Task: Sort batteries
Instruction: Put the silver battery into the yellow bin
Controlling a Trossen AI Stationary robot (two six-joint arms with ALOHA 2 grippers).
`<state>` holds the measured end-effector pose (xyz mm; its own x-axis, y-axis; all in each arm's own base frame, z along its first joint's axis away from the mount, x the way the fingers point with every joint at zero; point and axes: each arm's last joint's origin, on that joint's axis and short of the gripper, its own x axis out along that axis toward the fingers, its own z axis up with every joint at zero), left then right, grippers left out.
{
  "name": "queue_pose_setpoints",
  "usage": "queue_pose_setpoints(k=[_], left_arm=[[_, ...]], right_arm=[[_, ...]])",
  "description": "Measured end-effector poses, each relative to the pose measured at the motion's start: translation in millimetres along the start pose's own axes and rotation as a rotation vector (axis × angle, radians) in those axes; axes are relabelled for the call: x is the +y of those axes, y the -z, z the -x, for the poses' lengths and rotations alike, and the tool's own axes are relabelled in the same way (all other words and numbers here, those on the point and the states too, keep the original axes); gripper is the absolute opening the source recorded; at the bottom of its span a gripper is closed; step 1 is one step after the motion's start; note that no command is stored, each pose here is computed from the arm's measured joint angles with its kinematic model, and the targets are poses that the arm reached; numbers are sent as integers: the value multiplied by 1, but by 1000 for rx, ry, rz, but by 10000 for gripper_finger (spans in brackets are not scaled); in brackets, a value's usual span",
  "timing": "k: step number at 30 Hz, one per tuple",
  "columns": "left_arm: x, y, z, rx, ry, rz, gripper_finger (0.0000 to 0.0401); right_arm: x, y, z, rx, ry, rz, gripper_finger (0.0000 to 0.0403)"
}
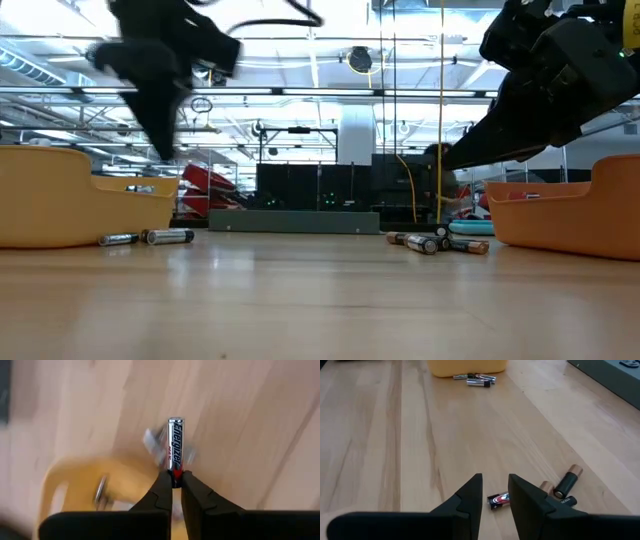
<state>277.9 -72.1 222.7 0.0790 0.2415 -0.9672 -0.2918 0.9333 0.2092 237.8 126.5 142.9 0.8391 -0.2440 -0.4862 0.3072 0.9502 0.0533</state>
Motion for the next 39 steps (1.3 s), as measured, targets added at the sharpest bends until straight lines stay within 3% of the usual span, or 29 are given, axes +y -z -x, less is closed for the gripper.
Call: queue_pose_setpoints(k=[3,6,11,20,28,33,39], left_arm=[[17,20,19,58,36,71,20],[34,38,18,101,71,142,20],[55,64,-17,159,103,231,20],[71,79,-56,244,150,353,27],[72,73,-50,209,138,363,153],[75,60,-33,126,102,316,167],[71,19,5,-132,42,260,169]], right_arm=[[0,-1,0,-5,-2,-2,84],[0,-1,0,-6,-3,-1,84],[1,-1,0,-9,-5,-3,84],[0,-2,-1,-12,-5,5,84],[0,-2,-1,-14,-7,6,84],[0,-2,-1,-12,-7,5,84],[-2,-1,-4,46,-52,5,84]])
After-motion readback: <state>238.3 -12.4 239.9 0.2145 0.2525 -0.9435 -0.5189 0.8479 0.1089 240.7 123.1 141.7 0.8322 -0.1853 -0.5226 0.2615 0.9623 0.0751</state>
